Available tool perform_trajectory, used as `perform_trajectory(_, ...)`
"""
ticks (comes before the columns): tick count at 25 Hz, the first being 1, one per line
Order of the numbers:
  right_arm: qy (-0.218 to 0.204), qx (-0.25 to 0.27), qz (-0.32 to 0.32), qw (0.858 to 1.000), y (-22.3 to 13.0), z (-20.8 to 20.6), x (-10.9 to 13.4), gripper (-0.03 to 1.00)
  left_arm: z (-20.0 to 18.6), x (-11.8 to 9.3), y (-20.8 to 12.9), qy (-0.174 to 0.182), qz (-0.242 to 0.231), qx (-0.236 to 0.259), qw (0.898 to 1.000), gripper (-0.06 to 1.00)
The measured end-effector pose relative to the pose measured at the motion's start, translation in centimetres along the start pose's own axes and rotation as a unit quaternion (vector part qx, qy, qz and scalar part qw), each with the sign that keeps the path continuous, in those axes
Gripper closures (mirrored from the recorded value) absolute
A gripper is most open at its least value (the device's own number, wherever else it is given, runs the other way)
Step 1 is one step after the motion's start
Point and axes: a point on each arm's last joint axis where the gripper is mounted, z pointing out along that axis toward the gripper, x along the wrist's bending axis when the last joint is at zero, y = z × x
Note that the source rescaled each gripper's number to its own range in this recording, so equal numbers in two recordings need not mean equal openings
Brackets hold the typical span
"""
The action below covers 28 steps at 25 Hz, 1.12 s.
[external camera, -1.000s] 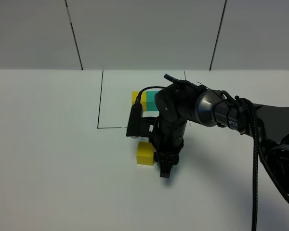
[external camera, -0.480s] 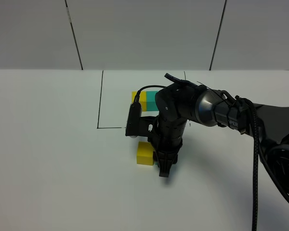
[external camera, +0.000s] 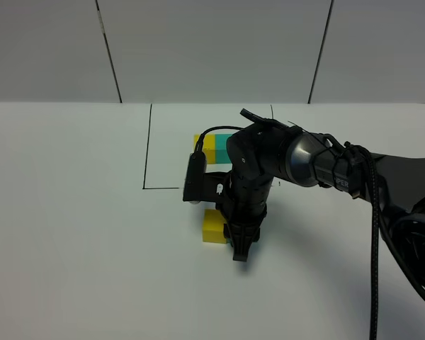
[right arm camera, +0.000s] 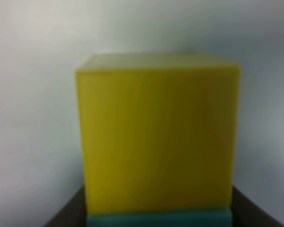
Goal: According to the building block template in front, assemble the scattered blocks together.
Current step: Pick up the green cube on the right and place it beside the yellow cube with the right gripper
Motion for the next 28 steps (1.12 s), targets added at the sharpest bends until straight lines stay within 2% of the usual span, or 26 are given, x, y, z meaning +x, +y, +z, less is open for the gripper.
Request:
perform_trajectory(21, 0.000, 0.000, -0.050, 0.999, 0.01, 0.06, -0.01, 0.97, 0.00, 0.00, 0.00, 0.000, 0.000, 0.000, 1.000, 0.30)
perform_trajectory(22, 0.000, 0.000, -0.051, 0.999, 0.01, 0.06, -0.01, 0.95, 0.00, 0.00, 0.00, 0.000, 0.000, 0.000, 1.000, 0.30)
perform_trajectory(23, -0.002, -0.002, -0.054, 0.999, 0.04, 0.06, -0.04, 0.89, 0.00, 0.00, 0.00, 0.000, 0.000, 0.000, 1.000, 0.30)
perform_trajectory(24, -0.004, -0.003, -0.057, 0.998, 0.07, 0.06, -0.08, 0.78, 0.00, 0.00, 0.00, 0.000, 0.000, 0.000, 1.000, 0.30)
perform_trajectory(26, -0.009, -0.008, -0.060, 0.998, 0.18, 0.02, -0.19, 0.50, 0.00, 0.00, 0.00, 0.000, 0.000, 0.000, 1.000, 0.30)
perform_trajectory(28, -0.012, -0.010, -0.060, 0.998, 0.24, -0.03, -0.26, 0.18, 0.00, 0.00, 0.00, 0.000, 0.000, 0.000, 1.000, 0.30)
